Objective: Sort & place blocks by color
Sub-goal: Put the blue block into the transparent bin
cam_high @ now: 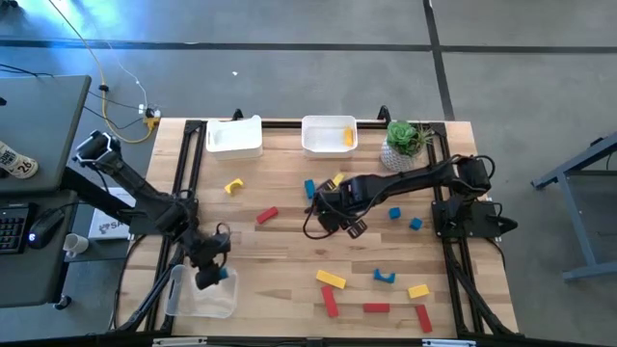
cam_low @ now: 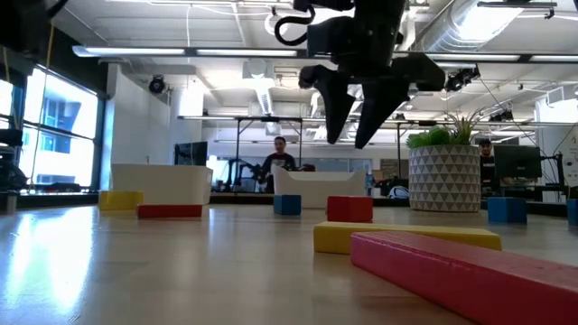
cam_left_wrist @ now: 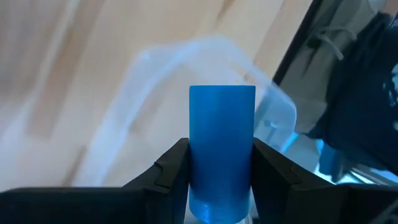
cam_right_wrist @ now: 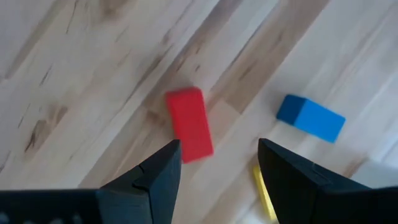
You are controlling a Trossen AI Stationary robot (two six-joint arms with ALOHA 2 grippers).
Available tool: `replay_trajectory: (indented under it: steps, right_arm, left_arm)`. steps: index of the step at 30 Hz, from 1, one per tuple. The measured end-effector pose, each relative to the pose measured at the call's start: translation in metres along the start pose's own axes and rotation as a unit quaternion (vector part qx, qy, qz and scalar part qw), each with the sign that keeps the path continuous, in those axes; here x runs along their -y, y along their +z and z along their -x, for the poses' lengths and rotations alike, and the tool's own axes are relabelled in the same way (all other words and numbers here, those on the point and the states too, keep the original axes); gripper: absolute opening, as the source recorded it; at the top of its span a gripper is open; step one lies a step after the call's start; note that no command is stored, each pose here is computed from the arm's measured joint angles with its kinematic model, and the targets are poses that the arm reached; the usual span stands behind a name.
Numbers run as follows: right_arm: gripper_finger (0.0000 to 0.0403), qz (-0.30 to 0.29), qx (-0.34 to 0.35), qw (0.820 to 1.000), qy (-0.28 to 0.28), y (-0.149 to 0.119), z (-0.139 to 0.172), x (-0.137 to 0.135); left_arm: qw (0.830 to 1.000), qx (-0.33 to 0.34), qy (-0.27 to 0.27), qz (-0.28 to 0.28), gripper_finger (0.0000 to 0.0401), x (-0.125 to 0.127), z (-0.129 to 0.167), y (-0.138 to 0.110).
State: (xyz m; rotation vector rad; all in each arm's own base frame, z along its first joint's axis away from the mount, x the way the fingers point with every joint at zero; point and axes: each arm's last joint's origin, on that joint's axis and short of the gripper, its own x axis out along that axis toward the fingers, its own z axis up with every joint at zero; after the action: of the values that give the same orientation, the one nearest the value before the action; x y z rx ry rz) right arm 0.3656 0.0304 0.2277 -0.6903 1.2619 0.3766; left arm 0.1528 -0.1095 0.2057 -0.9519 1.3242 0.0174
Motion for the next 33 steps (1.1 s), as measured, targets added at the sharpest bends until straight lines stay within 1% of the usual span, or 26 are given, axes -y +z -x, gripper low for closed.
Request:
replay_trajectory:
  steps: [8, 14, 19, 24, 28, 33]
  right_arm:
    - [0.02, -0.004, 0.027, 1.0, 0.004, -0.001, -0.011, -0.002]
    - [0.02, -0.008, 0.025, 1.0, 0.005, -0.007, -0.022, -0.004]
    - [0.02, -0.008, 0.025, 1.0, 0.005, -0.011, -0.031, -0.008]
    - [0.02, -0.008, 0.04, 0.999, 0.02, -0.012, -0.037, -0.012]
    - [0.02, -0.008, 0.043, 0.999, 0.019, -0.014, -0.043, -0.014]
    - [0.02, -0.012, 0.055, 0.998, 0.01, -0.015, -0.047, -0.013]
  left_arm:
    - [0.997, -0.043, 0.007, 0.058, 0.011, 0.005, -0.005, -0.024]
    - [0.995, -0.053, 0.006, 0.089, 0.011, 0.008, -0.01, -0.033]
    - [0.993, -0.06, -0.002, 0.099, 0.0111, 0.014, -0.02, -0.036]
    - [0.991, -0.063, 0.025, 0.112, 0.0111, 0.013, -0.032, -0.036]
    - [0.99, -0.063, 0.038, 0.117, 0.0111, 0.012, -0.04, -0.035]
    - [0.991, -0.066, 0.025, 0.116, 0.0111, 0.016, -0.046, -0.034]
